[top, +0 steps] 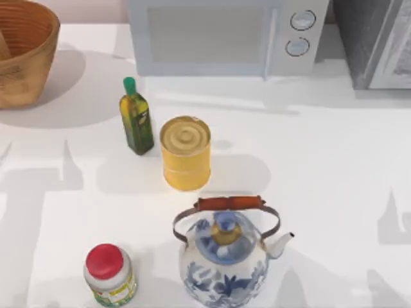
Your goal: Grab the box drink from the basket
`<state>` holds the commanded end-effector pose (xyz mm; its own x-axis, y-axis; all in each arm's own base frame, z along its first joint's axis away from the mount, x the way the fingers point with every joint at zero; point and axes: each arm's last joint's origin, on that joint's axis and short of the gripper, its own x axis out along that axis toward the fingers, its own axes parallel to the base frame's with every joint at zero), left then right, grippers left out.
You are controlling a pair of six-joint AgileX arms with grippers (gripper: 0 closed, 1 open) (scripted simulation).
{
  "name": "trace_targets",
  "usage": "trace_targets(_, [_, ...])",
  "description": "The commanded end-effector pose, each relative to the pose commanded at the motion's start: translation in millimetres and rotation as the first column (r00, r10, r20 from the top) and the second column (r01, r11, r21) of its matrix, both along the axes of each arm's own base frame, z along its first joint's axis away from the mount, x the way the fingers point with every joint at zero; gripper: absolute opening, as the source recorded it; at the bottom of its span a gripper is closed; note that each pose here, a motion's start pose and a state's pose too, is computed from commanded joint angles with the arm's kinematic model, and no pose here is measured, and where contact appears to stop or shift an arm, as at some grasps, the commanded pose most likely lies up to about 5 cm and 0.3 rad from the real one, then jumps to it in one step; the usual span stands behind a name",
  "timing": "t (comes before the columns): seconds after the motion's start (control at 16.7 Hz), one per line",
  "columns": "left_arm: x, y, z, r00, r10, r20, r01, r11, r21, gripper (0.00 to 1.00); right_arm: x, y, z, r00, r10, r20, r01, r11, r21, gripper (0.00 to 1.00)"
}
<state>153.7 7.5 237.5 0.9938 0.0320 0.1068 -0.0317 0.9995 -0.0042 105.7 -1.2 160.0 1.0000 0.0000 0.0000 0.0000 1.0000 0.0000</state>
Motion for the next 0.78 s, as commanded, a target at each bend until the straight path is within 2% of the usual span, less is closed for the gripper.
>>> trace_targets(0.18, [51.2, 9.3, 9.6, 0.999, 0.007, -0.036, -0.007, 1.000, -0.002, 1.00, 0.0, 0.0, 0.0, 1.000, 0.000, 0.000, 0.000, 1.000, 0.000, 1.00])
trace_targets(0.3, [91.4, 18.7, 3.9, 0.998, 0.007, -0.065, -0.008, 1.000, -0.004, 1.00, 0.0, 0.0, 0.0, 1.000, 0.000, 0.000, 0.000, 1.000, 0.000, 1.00])
trace_targets(0.54, [167.8, 43.2, -35.1, 0.993, -0.005, -0.115, 0.004, 1.000, -0.010, 1.00, 0.0, 0.0, 0.0, 1.000, 0.000, 0.000, 0.000, 1.000, 0.000, 1.00])
trace_targets(0.78, [216.7, 67.3, -82.6, 0.992, -0.028, -0.123, 0.027, 1.000, -0.010, 1.00, 0.0, 0.0, 0.0, 1.000, 0.000, 0.000, 0.000, 1.000, 0.000, 1.00])
